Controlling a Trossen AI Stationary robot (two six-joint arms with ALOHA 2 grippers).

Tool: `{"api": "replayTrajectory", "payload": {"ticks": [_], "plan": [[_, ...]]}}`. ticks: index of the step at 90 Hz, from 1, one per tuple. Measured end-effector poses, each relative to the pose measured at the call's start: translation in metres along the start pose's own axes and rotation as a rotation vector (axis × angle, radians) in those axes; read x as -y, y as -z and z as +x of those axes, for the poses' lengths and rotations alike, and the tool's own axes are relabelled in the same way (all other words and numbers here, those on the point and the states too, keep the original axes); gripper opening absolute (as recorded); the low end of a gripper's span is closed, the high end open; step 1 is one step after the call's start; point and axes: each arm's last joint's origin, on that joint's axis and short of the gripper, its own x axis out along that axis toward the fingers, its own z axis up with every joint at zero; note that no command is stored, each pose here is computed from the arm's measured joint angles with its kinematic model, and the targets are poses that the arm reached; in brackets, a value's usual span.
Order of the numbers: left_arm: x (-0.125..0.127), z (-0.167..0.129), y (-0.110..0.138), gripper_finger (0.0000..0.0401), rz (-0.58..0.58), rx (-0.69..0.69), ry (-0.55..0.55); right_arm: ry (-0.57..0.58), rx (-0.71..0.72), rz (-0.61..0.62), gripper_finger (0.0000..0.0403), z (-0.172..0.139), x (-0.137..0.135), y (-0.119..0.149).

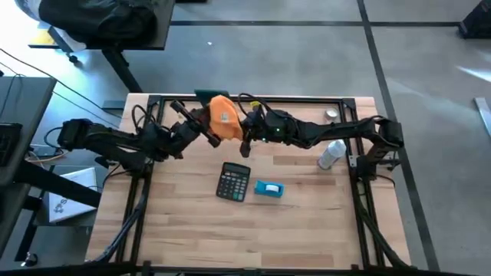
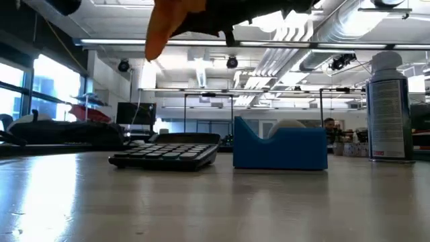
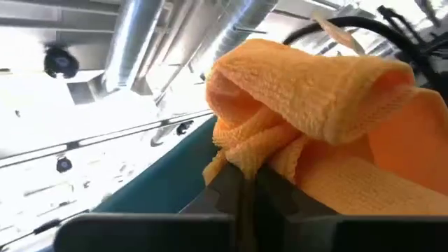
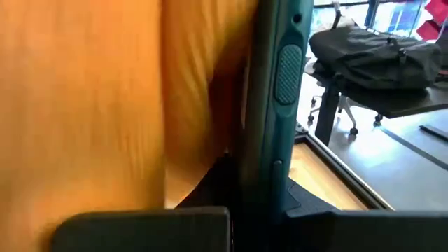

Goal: Apply microfiber cloth
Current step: Wipe the back of the cellphone with the microfiber cloth

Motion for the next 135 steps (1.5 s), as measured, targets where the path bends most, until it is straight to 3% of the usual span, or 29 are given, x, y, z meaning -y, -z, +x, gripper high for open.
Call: {"api": "replayTrajectory", "payload": {"ticks": [18,39,50,69,88,110,135], "plan": [[0.027,0.002,0.02,0.0,-0.126,-0.059,0.184,0.009,0.022,0.021,0.0,0.001,0.005,-0.002],[0.041,0.002,0.033,0.0,-0.023,-0.184,0.115,0.028,0.013,0.04,0.0,0.001,0.008,-0.001],[0.027,0.001,0.025,0.0,0.035,-0.211,0.041,0.029,0.014,0.048,0.0,0.001,0.008,-0.001],[-0.018,0.001,0.005,0.0,0.131,-0.166,-0.135,0.016,0.014,0.049,0.0,0.001,0.006,-0.001],[-0.044,0.01,-0.008,0.0,0.097,-0.025,-0.153,0.004,0.014,0.044,0.0,0.001,0.006,-0.002],[-0.045,0.046,-0.008,0.0,0.057,0.045,-0.034,0.005,0.022,0.054,0.0,0.001,0.006,-0.003],[-0.009,0.056,0.007,0.0,0.047,-0.029,0.203,0.017,0.014,0.047,0.0,0.001,0.01,-0.002]]}}
